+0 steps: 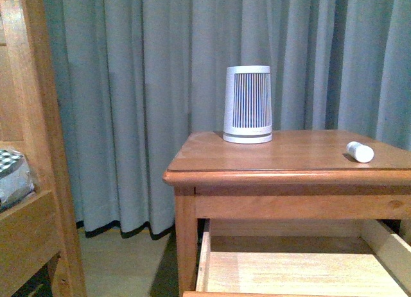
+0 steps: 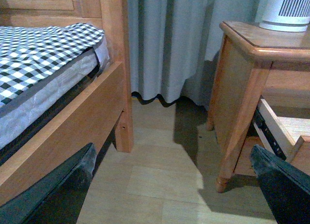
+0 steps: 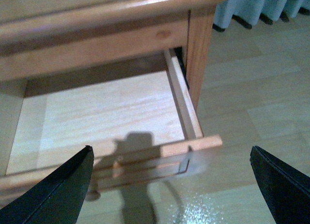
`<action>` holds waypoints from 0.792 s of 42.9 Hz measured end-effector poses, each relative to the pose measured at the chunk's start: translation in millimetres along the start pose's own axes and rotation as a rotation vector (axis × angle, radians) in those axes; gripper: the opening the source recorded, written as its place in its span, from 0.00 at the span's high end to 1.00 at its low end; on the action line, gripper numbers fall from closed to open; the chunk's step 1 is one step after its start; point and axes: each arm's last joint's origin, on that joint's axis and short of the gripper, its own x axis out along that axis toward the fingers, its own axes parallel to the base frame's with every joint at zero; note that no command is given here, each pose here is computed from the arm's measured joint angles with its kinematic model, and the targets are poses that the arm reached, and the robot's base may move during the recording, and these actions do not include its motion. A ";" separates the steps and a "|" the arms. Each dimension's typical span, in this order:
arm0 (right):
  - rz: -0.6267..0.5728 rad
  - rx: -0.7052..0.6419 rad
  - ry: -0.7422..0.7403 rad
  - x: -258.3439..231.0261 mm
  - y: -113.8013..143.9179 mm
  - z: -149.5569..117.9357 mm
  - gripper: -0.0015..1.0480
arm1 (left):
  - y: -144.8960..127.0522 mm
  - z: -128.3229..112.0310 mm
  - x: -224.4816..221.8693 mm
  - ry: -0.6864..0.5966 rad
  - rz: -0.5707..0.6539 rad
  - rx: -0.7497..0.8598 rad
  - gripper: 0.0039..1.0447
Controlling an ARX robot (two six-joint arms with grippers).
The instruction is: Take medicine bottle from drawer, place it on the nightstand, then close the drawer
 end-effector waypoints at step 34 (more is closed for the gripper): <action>-0.059 -0.034 0.116 105.3 11.7 -102.3 0.07 | 0.0 0.0 0.0 0.000 0.000 0.000 0.06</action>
